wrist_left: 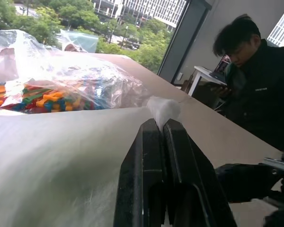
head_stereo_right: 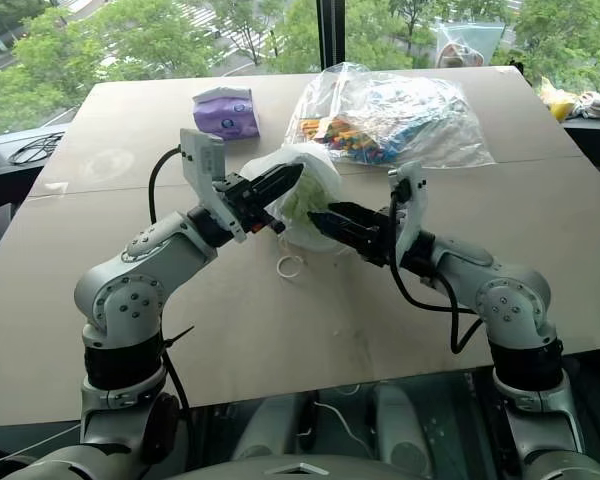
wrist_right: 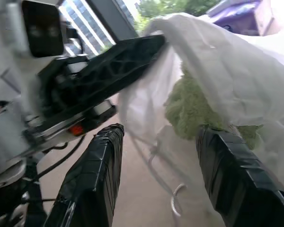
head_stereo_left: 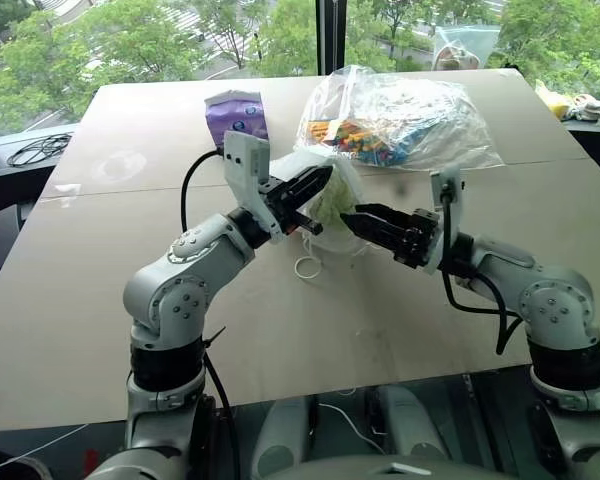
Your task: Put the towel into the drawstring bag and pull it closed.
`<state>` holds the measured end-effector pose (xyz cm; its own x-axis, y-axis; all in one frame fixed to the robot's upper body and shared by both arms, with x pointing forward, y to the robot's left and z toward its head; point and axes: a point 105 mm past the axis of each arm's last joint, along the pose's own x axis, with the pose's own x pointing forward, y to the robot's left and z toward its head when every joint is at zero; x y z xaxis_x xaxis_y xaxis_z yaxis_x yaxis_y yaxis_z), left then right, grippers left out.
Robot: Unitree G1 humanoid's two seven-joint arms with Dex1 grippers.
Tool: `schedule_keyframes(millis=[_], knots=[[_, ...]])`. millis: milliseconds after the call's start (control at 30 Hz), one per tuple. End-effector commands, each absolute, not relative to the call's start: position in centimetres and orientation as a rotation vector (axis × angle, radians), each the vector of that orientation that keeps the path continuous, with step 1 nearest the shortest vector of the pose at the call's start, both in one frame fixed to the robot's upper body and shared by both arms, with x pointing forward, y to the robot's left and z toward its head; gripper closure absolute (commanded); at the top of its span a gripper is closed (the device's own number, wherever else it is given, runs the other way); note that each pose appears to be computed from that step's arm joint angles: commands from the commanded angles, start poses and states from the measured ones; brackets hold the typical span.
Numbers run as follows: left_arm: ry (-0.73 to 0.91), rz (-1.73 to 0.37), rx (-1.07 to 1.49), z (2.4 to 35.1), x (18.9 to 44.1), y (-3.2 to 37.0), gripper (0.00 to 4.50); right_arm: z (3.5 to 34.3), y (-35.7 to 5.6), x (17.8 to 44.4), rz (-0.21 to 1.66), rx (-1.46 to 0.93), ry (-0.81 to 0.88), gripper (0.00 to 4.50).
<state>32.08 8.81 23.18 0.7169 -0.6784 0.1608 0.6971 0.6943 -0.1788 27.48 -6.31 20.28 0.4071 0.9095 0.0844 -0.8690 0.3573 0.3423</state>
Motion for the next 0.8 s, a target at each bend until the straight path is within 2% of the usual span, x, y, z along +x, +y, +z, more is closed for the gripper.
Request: schedule_keyframes(millis=[33, 100, 133, 233, 367, 467, 567, 667, 800], knots=[[-0.161, -0.742, -0.234, 24.8, 32.2, 9.4, 4.5, 19.0, -9.1, 28.8, 1.049, 0.197, 0.103, 1.07], [-0.163, -0.734, -0.237, 24.9, 32.4, 9.5, 4.5, 15.3, -10.8, 30.7, 0.918, -0.07, 0.193, 0.14], [-0.162, -0.733, -0.237, 24.8, 32.4, 9.5, 4.5, 13.6, -11.3, 31.1, 0.895, -0.198, 0.229, 0.05], [-0.156, -0.734, -0.231, 24.6, 32.4, 9.4, 4.5, 11.2, -11.1, 32.0, 0.864, -0.307, 0.232, 0.05], [-0.155, -0.734, -0.226, 24.6, 32.4, 9.4, 4.5, 11.3, -9.8, 33.6, 0.795, -0.21, 0.17, 0.05], [-0.157, -0.731, -0.223, 24.7, 32.4, 9.5, 4.5, 12.0, -8.2, 33.9, 0.809, -0.101, 0.133, 0.05], [-0.154, -0.73, -0.217, 24.6, 32.4, 9.5, 4.5, 12.0, -7.4, 34.6, 0.786, -0.093, 0.119, 0.05], [-0.152, -0.728, -0.215, 24.6, 32.4, 9.6, 4.5, 12.1, -6.5, 34.4, 0.804, -0.081, 0.099, 0.87], [-0.148, -0.73, -0.211, 24.5, 32.4, 9.5, 4.5, 12.2, -5.8, 34.6, 0.805, -0.064, 0.093, 2.73]])
